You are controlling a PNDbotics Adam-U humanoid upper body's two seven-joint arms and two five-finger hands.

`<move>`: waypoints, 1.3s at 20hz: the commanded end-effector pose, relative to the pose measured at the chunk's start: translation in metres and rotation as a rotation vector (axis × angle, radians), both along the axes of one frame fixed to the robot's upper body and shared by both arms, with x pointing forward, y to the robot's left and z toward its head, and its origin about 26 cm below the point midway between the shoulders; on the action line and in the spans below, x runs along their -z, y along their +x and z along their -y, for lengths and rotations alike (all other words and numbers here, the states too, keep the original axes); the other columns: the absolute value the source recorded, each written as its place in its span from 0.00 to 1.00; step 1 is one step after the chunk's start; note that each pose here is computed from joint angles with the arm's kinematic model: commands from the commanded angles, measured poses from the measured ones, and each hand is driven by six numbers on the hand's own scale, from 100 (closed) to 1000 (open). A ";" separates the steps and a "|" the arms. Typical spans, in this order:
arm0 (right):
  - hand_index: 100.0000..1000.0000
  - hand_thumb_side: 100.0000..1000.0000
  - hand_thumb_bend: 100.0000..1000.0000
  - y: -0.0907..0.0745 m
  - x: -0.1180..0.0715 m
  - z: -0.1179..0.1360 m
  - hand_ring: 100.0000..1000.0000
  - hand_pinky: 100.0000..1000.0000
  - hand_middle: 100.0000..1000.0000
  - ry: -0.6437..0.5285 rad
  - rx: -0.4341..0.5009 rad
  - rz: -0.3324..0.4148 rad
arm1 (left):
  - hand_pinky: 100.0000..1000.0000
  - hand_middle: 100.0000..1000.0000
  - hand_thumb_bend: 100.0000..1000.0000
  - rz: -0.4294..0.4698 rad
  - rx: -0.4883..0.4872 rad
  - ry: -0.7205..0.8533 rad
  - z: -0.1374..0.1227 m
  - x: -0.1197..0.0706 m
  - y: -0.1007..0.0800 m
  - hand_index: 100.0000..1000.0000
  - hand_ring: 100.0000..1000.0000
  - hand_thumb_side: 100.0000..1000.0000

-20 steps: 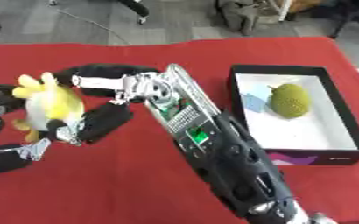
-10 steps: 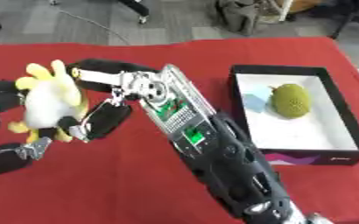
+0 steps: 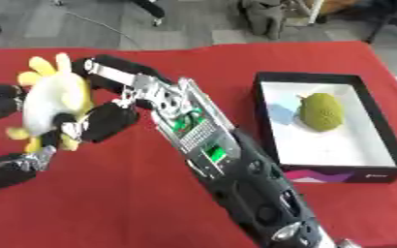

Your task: Pick up the objects with one hand, pass them to the other hand, and then place them into the box on the other side of the table.

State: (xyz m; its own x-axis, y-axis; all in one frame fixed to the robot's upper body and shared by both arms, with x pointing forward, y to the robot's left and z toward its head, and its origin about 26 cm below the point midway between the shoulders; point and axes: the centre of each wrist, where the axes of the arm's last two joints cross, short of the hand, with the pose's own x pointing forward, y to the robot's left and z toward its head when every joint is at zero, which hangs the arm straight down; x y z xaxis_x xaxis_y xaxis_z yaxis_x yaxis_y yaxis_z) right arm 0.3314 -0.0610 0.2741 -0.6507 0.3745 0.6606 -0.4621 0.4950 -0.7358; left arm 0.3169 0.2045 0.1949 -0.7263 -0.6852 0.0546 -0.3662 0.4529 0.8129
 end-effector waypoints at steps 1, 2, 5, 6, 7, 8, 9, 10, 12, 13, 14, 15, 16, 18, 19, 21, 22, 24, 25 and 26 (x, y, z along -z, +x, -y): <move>0.45 0.00 0.00 -0.004 -0.011 0.009 1.00 0.93 0.45 0.039 -0.001 0.020 | 0.70 0.62 0.35 -0.045 -0.082 -0.028 -0.009 -0.002 0.003 0.82 0.67 0.36; 0.45 0.00 0.00 -0.005 -0.012 0.012 1.00 0.93 0.45 0.046 0.000 0.018 | 0.70 0.65 0.40 -0.085 -0.123 -0.043 -0.013 0.001 0.005 0.85 0.69 0.41; 0.45 0.00 0.00 -0.006 -0.015 0.022 1.00 0.93 0.45 0.075 0.019 0.010 | 0.71 0.69 0.57 -0.198 -0.240 -0.115 -0.024 0.004 0.008 0.92 0.73 0.54; 0.45 0.00 0.00 -0.006 -0.016 0.026 1.00 0.93 0.45 0.089 0.030 0.007 | 0.71 0.69 0.62 -0.224 -0.273 -0.141 -0.027 0.003 0.008 0.93 0.73 0.59; 0.45 0.00 0.00 -0.006 -0.017 0.030 1.00 0.93 0.45 0.104 0.043 0.004 | 0.71 0.69 0.65 -0.243 -0.302 -0.167 -0.030 0.001 0.008 0.92 0.73 0.63; 0.45 0.00 0.00 -0.006 -0.018 0.034 1.00 0.93 0.45 0.119 0.056 0.002 | 0.71 0.68 0.67 -0.254 -0.328 -0.192 -0.032 -0.001 0.008 0.92 0.73 0.67; 0.45 0.00 0.00 -0.006 -0.018 0.038 1.00 0.94 0.45 0.136 0.071 0.000 | 0.70 0.68 0.68 -0.257 -0.352 -0.218 -0.035 -0.003 0.008 0.92 0.73 0.69; 0.46 0.00 0.00 -0.005 -0.019 0.043 1.00 0.94 0.45 0.153 0.087 -0.003 | 0.70 0.68 0.68 -0.254 -0.372 -0.244 -0.037 -0.006 0.007 0.93 0.73 0.71; 0.46 0.00 0.00 -0.004 -0.021 0.053 1.00 0.94 0.45 0.185 0.120 -0.008 | 0.69 0.68 0.69 -0.237 -0.401 -0.294 -0.041 -0.010 0.005 0.92 0.73 0.73; 0.47 0.00 0.00 -0.004 -0.021 0.059 1.00 0.94 0.45 0.202 0.140 -0.011 | 0.69 0.67 0.67 -0.228 -0.413 -0.317 -0.043 -0.012 0.004 0.92 0.72 0.74; 0.47 0.00 0.00 -0.003 -0.022 0.066 1.00 0.94 0.45 0.219 0.163 -0.013 | 0.68 0.67 0.66 -0.221 -0.422 -0.337 -0.045 -0.014 0.003 0.91 0.72 0.74; 0.47 0.00 0.00 -0.002 -0.022 0.074 1.00 0.94 0.46 0.237 0.195 -0.011 | 0.68 0.66 0.64 -0.214 -0.429 -0.357 -0.048 -0.015 0.003 0.90 0.71 0.74; 0.47 0.00 0.00 -0.001 -0.022 0.083 1.00 0.94 0.46 0.253 0.235 -0.008 | 0.66 0.64 0.56 -0.206 -0.435 -0.378 -0.051 -0.017 0.002 0.88 0.70 0.69; 0.48 0.00 0.00 0.003 -0.020 0.103 1.00 0.94 0.46 0.274 0.329 -0.003 | 0.65 0.60 0.46 -0.182 -0.454 -0.415 -0.057 -0.019 0.000 0.84 0.67 0.63; 0.48 0.00 0.00 0.006 -0.018 0.115 1.00 0.94 0.46 0.282 0.389 0.002 | 0.64 0.59 0.42 -0.168 -0.469 -0.433 -0.061 -0.020 -0.001 0.81 0.65 0.61; 0.49 0.01 0.00 0.010 -0.013 0.144 1.00 0.94 0.47 0.288 0.534 0.025 | 0.64 0.57 0.35 -0.138 -0.492 -0.475 -0.067 -0.021 -0.002 0.80 0.64 0.58; 0.50 0.02 0.00 0.012 -0.009 0.159 1.00 0.94 0.47 0.294 0.607 0.033 | 0.64 0.57 0.33 -0.123 -0.499 -0.498 -0.070 -0.022 -0.003 0.79 0.63 0.58; 0.51 0.03 0.00 0.014 -0.003 0.186 1.00 0.94 0.47 0.315 0.742 0.048 | 0.63 0.56 0.29 -0.098 -0.512 -0.544 -0.076 -0.021 -0.004 0.78 0.62 0.57; 0.51 0.03 0.00 0.015 -0.001 0.200 1.00 0.94 0.47 0.329 0.810 0.059 | 0.63 0.56 0.28 -0.091 -0.519 -0.566 -0.078 -0.018 -0.005 0.78 0.62 0.57; 0.51 0.03 0.00 0.015 0.002 0.212 1.00 0.93 0.47 0.341 0.876 0.070 | 0.63 0.56 0.28 -0.088 -0.526 -0.584 -0.081 -0.016 -0.005 0.78 0.62 0.57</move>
State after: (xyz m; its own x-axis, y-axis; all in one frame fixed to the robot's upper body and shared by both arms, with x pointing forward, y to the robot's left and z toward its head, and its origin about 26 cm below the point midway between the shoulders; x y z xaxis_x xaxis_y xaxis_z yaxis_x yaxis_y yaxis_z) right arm 0.3485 -0.2559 0.2586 -0.2701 0.5179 0.8117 0.1228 0.8547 -0.5045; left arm 0.3135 0.2802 0.2013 -0.2750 -0.7831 0.5577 -0.5609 0.6018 0.5685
